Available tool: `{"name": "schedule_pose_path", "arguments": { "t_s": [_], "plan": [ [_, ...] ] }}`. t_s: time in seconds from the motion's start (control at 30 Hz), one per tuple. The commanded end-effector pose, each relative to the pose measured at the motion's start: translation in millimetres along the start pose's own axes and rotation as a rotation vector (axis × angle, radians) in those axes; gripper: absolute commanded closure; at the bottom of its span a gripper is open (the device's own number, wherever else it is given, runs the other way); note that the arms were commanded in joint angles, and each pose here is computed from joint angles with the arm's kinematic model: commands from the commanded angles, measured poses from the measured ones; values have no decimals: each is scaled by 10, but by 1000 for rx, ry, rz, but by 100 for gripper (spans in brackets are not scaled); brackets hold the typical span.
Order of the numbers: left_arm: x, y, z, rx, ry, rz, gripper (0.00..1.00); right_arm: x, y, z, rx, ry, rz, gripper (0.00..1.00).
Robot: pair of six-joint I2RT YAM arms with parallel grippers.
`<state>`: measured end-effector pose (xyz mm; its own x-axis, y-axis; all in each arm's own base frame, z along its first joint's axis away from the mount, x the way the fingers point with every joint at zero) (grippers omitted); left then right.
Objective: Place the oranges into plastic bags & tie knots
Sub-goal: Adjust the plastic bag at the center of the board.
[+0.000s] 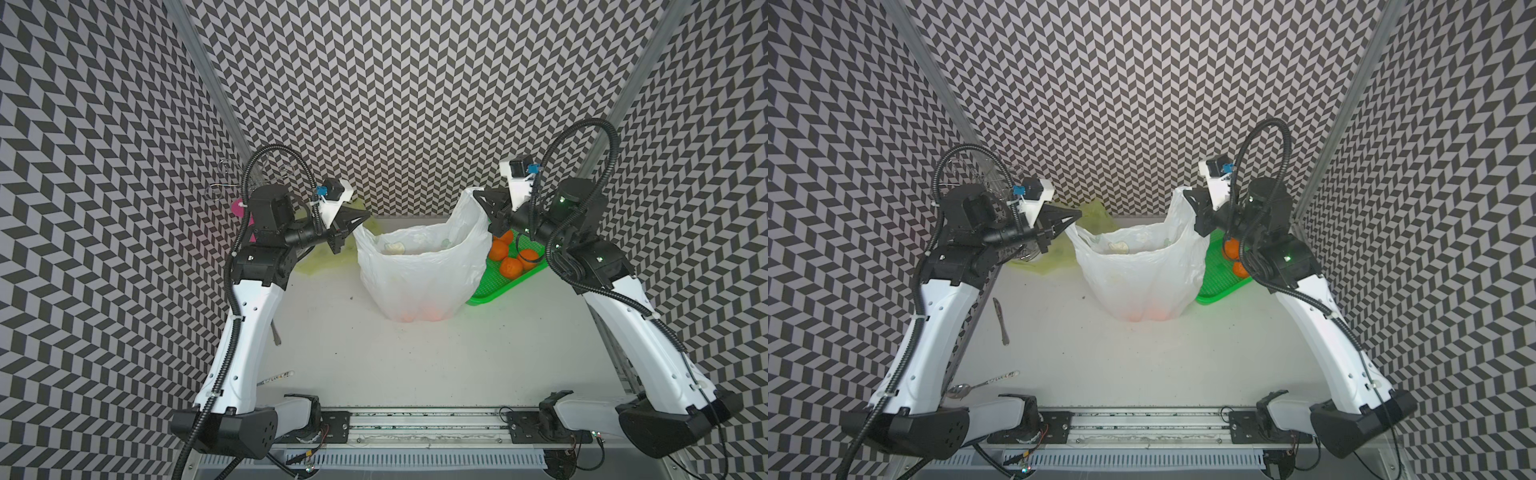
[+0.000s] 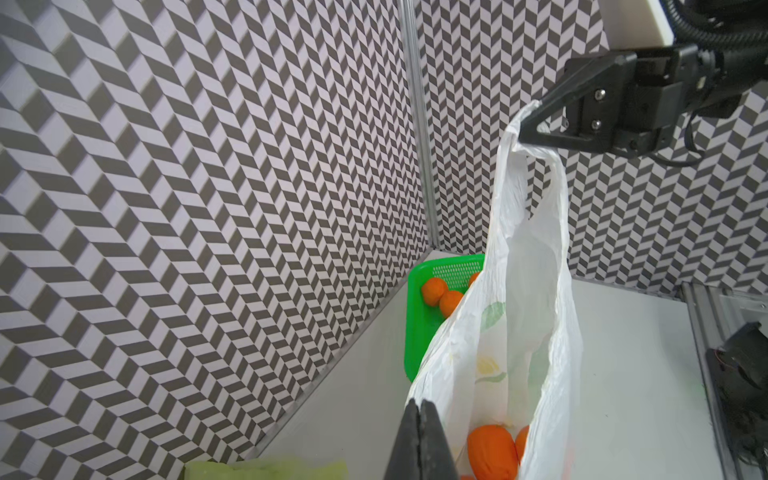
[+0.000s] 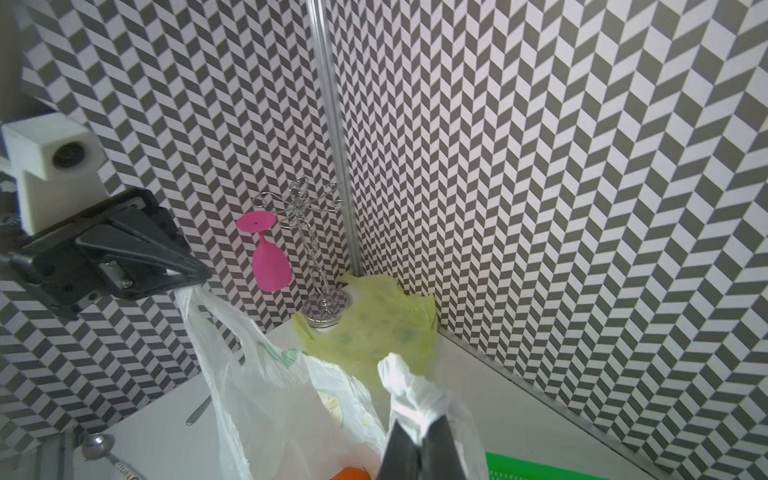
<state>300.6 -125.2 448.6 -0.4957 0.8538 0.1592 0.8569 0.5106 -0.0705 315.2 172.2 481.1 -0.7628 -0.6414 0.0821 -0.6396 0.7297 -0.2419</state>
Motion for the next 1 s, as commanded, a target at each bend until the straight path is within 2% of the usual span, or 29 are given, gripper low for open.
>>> {"name": "schedule_pose_path", "arguments": {
  "t_s": [0.0, 0.13, 0.2, 0.3, 0.43, 0.53, 0.8, 0.97],
  "plan": [
    [38, -27, 36, -84, 19, 90, 100, -92, -150, 197, -27, 44, 117, 99],
    [30, 79, 69, -106, 25, 139, 100, -165, -152, 403, -40, 79, 125, 92],
    [-9, 89, 89, -94, 22, 192, 100, -201, -110, 461, -26, 98, 82, 84],
    [-52, 147, 113, -68, 28, 207, 100, -135, -26, 433, 49, 78, -11, 61],
    [-59, 157, 148, -60, 27, 196, 100, 137, 47, 296, 152, 10, -129, 32],
    [-47, 149, 178, -67, 15, 169, 100, 350, 70, 239, 198, -10, -178, 16],
    [-25, 134, 201, -50, 6, 144, 100, 659, 186, 479, 232, 31, -257, 11],
    [-30, 177, 216, -35, 17, 104, 100, 743, 450, 708, 220, 16, -429, 8]
  ]
}}
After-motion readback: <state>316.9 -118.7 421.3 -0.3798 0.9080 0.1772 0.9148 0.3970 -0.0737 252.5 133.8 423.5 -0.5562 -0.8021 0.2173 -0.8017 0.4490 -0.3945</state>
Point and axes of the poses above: each gripper's point midway between its finger pads, its own x axis back along the fingers, its own y axis along the line the jaws close on, z = x × y, the point moved 5 cm from there along x, back along the fingers, and after that the axes turned 14 degrees about x, right-handed, at the moved point
